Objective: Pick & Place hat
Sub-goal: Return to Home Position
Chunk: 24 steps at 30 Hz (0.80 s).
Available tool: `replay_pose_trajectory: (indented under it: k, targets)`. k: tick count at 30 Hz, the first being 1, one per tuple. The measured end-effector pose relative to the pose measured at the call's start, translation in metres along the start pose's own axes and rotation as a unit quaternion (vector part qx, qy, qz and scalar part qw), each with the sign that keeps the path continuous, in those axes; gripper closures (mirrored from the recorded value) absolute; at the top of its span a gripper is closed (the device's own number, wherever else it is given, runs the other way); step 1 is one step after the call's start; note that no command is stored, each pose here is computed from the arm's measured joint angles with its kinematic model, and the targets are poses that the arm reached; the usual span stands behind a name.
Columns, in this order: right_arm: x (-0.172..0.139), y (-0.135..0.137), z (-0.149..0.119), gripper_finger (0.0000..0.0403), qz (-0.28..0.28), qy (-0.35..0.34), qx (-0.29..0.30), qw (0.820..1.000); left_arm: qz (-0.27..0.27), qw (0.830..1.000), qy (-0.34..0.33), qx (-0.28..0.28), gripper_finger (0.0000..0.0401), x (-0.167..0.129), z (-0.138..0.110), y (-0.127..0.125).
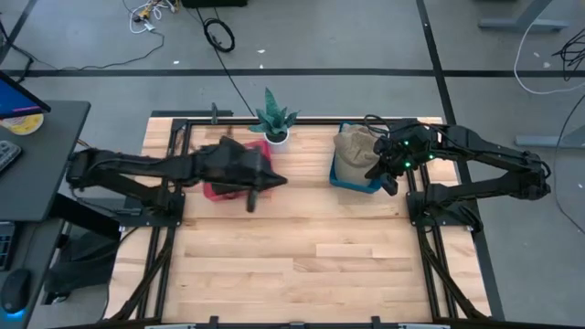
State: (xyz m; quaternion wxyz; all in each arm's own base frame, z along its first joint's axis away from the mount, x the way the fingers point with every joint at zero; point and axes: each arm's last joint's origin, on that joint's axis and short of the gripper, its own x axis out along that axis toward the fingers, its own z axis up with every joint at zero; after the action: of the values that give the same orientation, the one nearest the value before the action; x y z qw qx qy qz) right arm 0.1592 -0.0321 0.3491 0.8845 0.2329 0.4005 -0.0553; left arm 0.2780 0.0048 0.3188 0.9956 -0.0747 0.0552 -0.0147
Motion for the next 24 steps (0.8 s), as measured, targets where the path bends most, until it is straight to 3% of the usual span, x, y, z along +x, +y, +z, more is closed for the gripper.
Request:
replay_pose_trajectory:
  k: [13, 24]
  targets:
    - [0.0, 0.0, 0.0, 0.0379, 0.0, -0.001, 0.007, 1.0, -0.014, 0.993, -0.112, 0.025, 0.0397, -0.104, -0.005, -0.006]
    - [0.0, 0.0, 0.0, 0.0381, 0.0, -0.001, 0.007, 1.0, -0.025, 0.989, -0.146, 0.026, 0.0397, -0.144, -0.038, -0.004]
